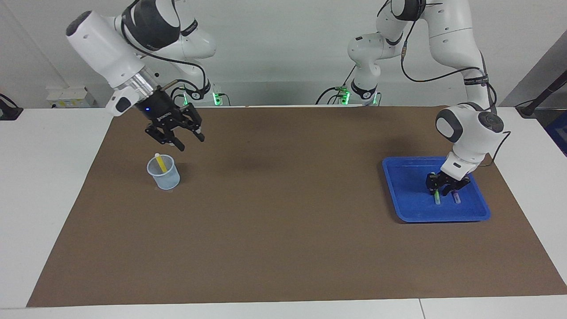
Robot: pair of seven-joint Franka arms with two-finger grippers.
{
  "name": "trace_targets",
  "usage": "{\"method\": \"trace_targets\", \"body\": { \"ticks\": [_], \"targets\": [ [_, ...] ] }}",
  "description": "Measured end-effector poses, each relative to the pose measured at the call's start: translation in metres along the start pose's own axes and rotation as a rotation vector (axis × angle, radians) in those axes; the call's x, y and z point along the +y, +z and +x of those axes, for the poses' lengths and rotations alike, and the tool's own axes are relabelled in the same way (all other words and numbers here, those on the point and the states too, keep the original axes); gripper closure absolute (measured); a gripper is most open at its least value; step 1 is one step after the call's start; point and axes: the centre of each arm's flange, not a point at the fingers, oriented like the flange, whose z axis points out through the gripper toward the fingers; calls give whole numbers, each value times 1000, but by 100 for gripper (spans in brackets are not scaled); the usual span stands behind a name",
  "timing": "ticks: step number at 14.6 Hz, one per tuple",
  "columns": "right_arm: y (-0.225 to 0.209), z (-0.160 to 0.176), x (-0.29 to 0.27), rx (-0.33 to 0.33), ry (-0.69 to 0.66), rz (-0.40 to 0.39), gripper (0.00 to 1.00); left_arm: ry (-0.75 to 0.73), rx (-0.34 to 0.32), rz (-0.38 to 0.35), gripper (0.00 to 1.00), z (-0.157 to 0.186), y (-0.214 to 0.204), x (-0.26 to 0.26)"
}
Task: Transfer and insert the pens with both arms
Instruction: 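Release the yellow pen with the right gripper while the left gripper grasps the green pen, then lift the green pen with the left gripper while the right gripper approaches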
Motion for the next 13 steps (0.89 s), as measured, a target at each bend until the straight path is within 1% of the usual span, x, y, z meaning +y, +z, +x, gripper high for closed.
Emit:
{"method": "trace_targets", "body": {
  "ticks": [1, 2, 5, 6, 7, 9, 11, 12, 13],
  "targets": [
    [10, -2, -19, 1, 32, 20, 31, 2, 3, 1, 79, 1, -1, 1],
    [17, -4, -36, 8, 59, 38, 31, 2, 3, 1, 83, 1, -1, 1],
    [28, -5, -68, 61, 125, 75, 30, 2, 3, 1, 83, 1, -1, 1],
    [30, -6, -74, 69, 149, 100, 30, 2, 1, 0, 83, 1, -2, 1],
    [32, -6, -78, 68, 176, 127, 30, -3, -9, -4, 83, 1, -2, 1],
    [36, -11, -89, 51, 230, 159, 30, -34, -56, -24, 83, 5, -8, 4],
    [43, -17, -105, 37, 264, 168, 30, -75, -95, -40, 83, 16, -23, 9],
    [45, -19, -111, 38, 277, 172, 31, -96, -110, -46, 83, 21, -33, 12],
    [47, -21, -116, 43, 286, 175, 30, -121, -123, -51, 83, 26, -43, 14]
  ]
}}
